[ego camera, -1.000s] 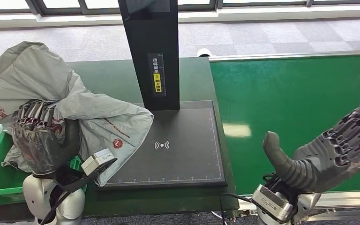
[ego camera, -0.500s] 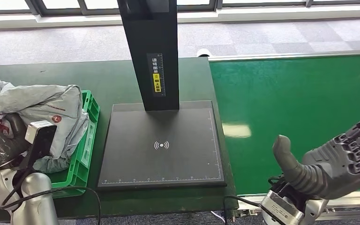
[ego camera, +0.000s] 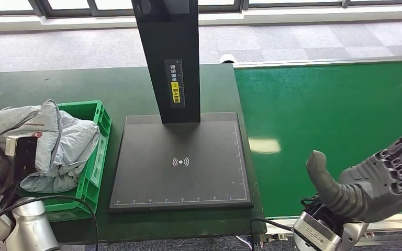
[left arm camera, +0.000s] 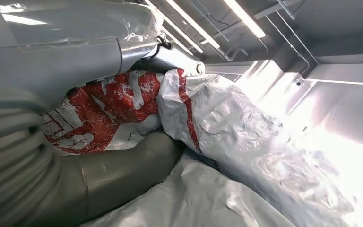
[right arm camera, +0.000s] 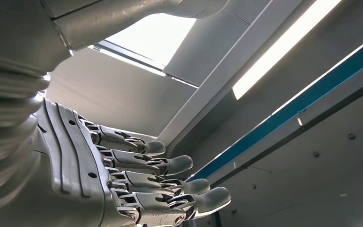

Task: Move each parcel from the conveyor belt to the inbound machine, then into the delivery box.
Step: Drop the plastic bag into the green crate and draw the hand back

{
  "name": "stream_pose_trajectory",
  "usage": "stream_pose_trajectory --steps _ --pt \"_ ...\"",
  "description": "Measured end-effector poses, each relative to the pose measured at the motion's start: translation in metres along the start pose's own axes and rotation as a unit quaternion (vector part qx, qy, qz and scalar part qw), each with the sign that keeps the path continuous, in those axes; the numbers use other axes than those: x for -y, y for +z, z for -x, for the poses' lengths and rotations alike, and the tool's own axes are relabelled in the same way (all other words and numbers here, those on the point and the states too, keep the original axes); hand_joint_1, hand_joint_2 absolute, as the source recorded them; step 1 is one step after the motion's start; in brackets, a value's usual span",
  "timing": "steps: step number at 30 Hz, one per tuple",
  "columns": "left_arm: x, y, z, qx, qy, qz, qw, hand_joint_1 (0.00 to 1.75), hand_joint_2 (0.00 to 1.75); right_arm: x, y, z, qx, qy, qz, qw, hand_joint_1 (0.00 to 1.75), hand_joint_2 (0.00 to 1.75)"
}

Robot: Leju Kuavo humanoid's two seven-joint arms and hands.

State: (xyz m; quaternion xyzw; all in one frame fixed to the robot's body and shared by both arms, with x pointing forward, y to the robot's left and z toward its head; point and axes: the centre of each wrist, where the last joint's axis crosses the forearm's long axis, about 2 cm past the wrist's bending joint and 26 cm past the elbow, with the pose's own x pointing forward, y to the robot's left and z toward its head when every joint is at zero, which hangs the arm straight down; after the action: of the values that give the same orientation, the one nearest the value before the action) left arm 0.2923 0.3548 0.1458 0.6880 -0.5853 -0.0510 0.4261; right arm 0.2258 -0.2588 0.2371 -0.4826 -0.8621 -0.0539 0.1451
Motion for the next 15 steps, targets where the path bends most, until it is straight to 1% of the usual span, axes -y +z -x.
stream_pose_trajectory --steps 3,4,7,15 --pt "0.0012 0.0015 0.0021 -0.007 -0.001 0.003 1.0 0.09 1.75 0.0 0.0 0.0 0.0 0.0 0.0 1.0 0.0 1.75" --pt "0.0018 0.0019 0.0025 -0.009 -0.001 0.005 1.0 0.0 1.75 0.0 0.0 0.0 0.0 0.0 0.0 1.0 0.0 1.75" --pt "0.0033 0.0034 0.0042 -0.013 -0.002 0.009 1.0 0.0 1.75 0.0 0.0 0.0 0.0 0.0 0.0 1.0 0.0 1.75" --pt "0.0032 0.0026 0.0042 -0.003 0.008 0.002 1.0 0.0 1.75 0.0 0.0001 0.0001 0.001 0.002 -0.002 1.0 0.0 1.75"
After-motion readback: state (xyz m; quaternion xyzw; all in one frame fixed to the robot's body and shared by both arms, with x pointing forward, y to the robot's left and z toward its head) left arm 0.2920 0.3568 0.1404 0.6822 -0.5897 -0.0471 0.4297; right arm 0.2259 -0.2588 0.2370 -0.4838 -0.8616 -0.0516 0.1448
